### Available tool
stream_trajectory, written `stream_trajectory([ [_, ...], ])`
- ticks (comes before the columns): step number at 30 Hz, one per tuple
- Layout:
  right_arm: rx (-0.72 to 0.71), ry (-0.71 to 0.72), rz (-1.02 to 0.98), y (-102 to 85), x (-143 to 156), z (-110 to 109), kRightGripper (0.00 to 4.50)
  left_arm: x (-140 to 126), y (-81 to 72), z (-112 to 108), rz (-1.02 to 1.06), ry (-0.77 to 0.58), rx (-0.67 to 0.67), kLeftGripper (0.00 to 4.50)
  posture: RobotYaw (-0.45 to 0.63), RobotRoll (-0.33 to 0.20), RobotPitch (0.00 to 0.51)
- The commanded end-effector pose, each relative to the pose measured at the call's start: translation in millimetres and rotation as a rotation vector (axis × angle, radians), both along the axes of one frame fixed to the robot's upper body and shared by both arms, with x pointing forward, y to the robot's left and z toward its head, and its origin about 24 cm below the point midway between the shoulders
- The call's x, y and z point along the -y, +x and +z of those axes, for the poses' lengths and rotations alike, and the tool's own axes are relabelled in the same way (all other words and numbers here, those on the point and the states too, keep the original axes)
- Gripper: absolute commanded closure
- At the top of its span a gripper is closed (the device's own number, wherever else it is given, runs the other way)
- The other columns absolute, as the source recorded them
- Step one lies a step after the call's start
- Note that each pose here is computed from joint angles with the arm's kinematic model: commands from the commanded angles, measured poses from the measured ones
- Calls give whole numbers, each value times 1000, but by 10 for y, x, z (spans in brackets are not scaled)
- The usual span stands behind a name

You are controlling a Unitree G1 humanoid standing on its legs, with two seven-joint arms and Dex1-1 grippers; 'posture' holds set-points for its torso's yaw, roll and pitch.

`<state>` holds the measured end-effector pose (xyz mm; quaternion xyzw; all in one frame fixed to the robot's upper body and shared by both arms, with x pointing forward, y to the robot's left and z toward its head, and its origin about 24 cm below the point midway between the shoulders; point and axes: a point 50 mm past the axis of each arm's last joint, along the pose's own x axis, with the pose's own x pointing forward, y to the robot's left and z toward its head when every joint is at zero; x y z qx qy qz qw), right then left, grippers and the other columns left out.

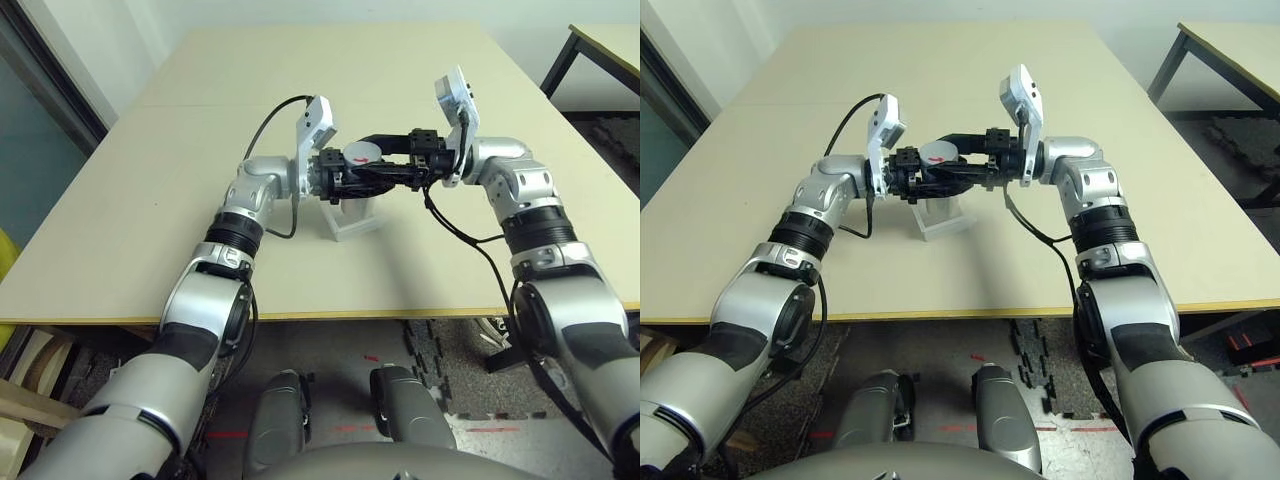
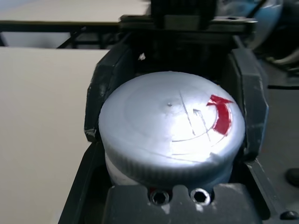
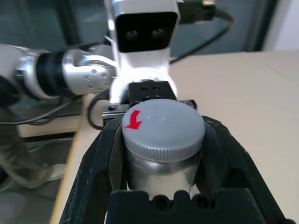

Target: Pour the medicine from the bottle into the box.

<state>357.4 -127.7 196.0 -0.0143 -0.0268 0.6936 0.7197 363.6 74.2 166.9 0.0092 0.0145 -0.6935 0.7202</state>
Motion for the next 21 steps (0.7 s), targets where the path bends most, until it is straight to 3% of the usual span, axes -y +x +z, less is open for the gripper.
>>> stream_trajectory([
  [1, 46, 39, 241, -150, -162, 86, 1906, -71, -7, 132, -48, -98, -55, 1776, -242, 0, 39],
  [9, 49, 45, 323, -237, -254, 66, 1906, -90, -49, 174, -108, -125, -99, 1776, -236, 0, 40],
  [14, 14, 113, 225, -124, -211, 83, 174, -100, -53, 162, -100, -113, -93, 1775, -234, 0, 44],
  [15, 6, 124, 203, -104, -193, 78, 0, -104, -54, 155, -99, -112, -93, 1775, -234, 0, 44],
  [21, -19, 131, 149, -77, -80, 24, 0, -117, -59, 129, -92, -107, -93, 1775, -241, 0, 49],
])
